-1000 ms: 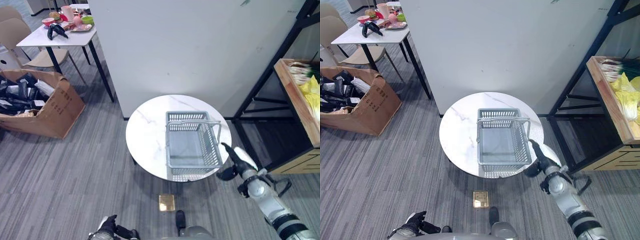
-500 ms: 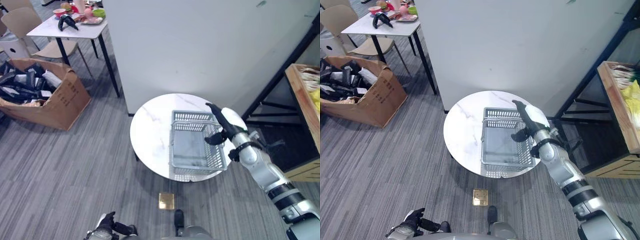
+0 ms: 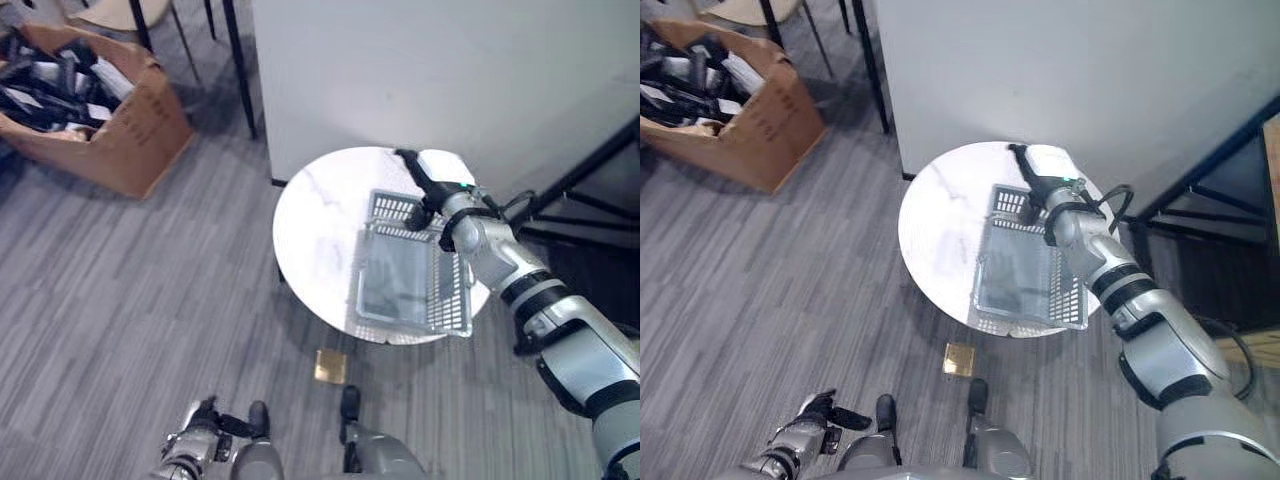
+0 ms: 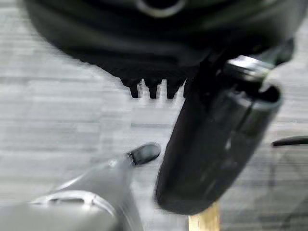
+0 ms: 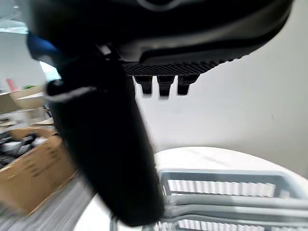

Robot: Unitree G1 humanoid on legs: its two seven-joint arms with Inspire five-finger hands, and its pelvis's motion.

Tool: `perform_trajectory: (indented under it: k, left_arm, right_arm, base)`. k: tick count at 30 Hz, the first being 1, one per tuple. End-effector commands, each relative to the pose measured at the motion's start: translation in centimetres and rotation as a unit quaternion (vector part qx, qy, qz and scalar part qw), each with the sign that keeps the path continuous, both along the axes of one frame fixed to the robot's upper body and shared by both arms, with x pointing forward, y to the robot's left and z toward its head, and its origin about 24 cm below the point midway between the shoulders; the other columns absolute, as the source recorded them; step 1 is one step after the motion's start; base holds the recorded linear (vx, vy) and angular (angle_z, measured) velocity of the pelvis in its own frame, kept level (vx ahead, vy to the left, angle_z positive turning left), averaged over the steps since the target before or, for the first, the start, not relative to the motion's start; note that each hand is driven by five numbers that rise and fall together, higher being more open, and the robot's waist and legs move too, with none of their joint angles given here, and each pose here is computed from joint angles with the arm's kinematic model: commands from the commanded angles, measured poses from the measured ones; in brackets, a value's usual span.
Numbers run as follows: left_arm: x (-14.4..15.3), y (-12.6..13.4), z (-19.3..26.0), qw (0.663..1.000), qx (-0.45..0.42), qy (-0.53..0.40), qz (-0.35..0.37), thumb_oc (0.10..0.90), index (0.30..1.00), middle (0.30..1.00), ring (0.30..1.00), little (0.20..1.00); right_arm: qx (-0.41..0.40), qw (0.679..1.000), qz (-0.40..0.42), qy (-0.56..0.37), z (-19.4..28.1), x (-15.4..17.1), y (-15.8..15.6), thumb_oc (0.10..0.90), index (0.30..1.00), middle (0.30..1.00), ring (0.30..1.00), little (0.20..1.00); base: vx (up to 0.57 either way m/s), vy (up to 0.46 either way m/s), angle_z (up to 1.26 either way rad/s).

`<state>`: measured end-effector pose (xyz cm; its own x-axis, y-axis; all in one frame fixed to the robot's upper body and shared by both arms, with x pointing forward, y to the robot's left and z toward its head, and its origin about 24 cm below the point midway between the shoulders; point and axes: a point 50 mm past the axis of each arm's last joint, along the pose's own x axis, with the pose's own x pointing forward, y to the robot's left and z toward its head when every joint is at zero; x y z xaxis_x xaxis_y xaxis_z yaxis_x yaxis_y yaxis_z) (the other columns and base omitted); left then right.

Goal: Get the vegetables into the basket

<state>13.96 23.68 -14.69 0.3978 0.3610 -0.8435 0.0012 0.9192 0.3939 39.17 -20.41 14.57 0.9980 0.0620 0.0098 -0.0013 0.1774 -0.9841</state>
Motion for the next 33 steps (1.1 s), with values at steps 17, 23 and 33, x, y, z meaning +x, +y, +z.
perform_trajectory:
  k: [17, 23, 33]
  left_arm:
    - [-3.6, 0.1, -1.1, 0.997, 0.012, 0.071, -0.013, 0.900, 1.000, 1.000, 1.000, 1.000]
    - [-4.1, 0.1, -1.3, 0.996, 0.009, 0.084, -0.016, 0.900, 1.000, 1.000, 1.000, 1.000]
    - [-3.5, -0.3, -1.2, 0.997, 0.004, 0.076, -0.033, 0.900, 1.000, 1.000, 1.000, 1.000]
  right_arm:
    - [-0.059, 0.993, -0.038, -0.091, 7.6, 0.5, -2.4, 0.900, 1.000, 1.000, 1.000, 1.000]
    - [-0.059, 0.995, -0.039, -0.067, 6.3, 0.0, -3.0, 0.900, 1.000, 1.000, 1.000, 1.000]
    - [-0.070, 0.992, -0.098, 0.027, 3.2, 1.1, -4.7, 0.900, 1.000, 1.000, 1.000, 1.000]
  base:
    - [0.00, 0.004, -0.01]
    - [0.00, -0.001, -0.09]
    - [-0.03, -0.004, -0.04]
